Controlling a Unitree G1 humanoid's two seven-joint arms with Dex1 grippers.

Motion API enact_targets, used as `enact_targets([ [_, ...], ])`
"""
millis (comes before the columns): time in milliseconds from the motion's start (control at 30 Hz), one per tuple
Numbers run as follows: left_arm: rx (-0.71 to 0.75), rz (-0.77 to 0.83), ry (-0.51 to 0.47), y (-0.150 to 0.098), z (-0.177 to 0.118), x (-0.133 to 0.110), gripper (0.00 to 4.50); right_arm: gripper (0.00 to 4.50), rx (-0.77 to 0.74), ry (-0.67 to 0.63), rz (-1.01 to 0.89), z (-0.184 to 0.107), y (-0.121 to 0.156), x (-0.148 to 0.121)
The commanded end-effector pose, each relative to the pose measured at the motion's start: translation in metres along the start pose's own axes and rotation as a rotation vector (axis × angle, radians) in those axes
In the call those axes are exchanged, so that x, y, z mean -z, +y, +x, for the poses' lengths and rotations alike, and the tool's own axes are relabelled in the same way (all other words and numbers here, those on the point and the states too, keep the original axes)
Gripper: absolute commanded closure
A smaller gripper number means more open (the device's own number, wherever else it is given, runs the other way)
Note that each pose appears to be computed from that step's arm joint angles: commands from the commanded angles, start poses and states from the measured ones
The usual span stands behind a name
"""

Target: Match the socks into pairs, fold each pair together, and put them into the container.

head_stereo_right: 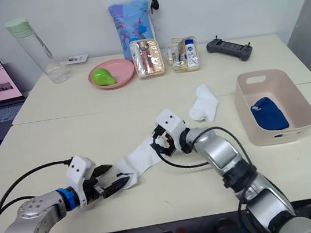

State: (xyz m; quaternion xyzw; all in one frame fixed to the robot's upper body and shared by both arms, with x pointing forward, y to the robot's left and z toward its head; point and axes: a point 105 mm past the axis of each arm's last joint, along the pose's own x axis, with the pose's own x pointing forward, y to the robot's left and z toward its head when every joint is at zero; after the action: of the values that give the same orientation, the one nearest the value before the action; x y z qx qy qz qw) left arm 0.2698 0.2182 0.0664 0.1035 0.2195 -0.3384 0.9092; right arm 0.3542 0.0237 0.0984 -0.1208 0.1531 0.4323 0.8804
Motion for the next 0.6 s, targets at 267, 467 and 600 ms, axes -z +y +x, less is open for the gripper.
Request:
enact_targets([
  [267, 0.119, -0.028, 0.146, -0.032, 0.005, 0.045, 2.81, 3.18, -0.006, -0.043, -0.043, 0.004, 0.001, -0.01],
  [467, 0.085, -0.042, 0.091, 0.002, -0.021, 0.009, 4.49, 4.5, 0.047, -0.094, -0.027, -0.016, -0.009, -0.013],
  [600, 0.16, -0.02, 0.092, 0.005, -0.029, -0.013, 4.49, 4.5, 0.073, -0.111, 0.001, -0.035, -0.012, -0.009],
])
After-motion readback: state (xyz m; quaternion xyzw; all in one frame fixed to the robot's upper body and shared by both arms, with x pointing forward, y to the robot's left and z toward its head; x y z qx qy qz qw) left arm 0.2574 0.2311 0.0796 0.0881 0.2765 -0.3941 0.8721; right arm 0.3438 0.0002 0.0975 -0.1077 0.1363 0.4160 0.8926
